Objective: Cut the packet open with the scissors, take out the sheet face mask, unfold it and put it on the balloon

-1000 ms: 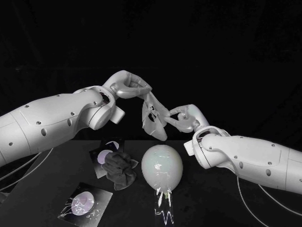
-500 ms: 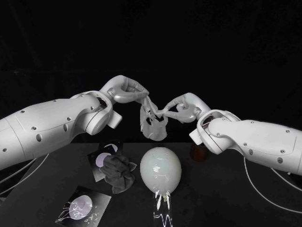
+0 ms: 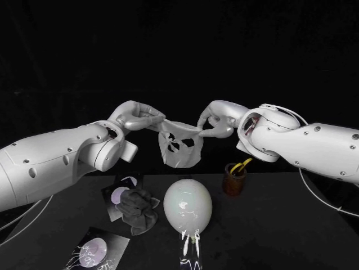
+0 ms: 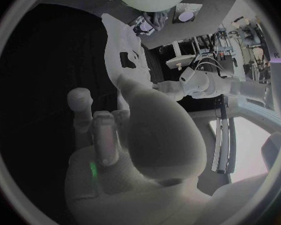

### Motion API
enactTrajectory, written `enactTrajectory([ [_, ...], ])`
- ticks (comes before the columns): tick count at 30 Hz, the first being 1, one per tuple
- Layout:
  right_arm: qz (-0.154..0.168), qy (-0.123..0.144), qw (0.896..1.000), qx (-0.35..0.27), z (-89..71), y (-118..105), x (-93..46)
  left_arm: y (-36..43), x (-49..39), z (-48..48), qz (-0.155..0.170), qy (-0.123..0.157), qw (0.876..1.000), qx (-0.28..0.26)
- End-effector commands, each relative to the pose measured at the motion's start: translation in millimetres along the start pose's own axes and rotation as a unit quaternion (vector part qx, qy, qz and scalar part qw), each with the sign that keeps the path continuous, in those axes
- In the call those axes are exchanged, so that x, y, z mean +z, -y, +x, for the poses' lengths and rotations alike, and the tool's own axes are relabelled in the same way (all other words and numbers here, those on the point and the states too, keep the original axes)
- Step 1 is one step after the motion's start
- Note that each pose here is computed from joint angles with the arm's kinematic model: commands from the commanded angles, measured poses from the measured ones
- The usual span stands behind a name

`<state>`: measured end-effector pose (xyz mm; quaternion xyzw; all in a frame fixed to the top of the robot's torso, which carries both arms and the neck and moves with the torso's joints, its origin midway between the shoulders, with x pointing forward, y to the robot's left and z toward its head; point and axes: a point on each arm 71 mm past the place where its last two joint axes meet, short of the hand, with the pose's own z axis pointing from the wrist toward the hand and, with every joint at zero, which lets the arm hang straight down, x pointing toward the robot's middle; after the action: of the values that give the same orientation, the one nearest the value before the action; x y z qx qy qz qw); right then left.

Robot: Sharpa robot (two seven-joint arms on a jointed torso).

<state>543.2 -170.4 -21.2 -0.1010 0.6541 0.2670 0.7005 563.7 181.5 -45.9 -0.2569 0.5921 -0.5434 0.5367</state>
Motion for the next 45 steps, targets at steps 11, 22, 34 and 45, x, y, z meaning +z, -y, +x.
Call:
enactTrajectory([
  [11, 0.021, 0.004, 0.986, -0.167, -25.3, -7.0, -1.1, -28.3, -11.1, 11.9, -0.029, 0.014, 0.995, -0.098],
  [22, 0.017, 0.015, 0.982, -0.189, -33.3, -14.5, 0.0, -35.7, -12.9, 24.4, -0.032, -0.016, 0.992, -0.123],
  [34, 0.017, 0.027, 0.980, -0.197, -36.7, -14.8, -0.9, -42.5, -12.4, 31.2, -0.027, -0.029, 0.991, -0.125],
  [45, 0.016, 0.038, 0.979, -0.199, -38.4, -15.8, -0.7, -44.5, -9.7, 35.1, -0.020, -0.041, 0.993, -0.110],
])
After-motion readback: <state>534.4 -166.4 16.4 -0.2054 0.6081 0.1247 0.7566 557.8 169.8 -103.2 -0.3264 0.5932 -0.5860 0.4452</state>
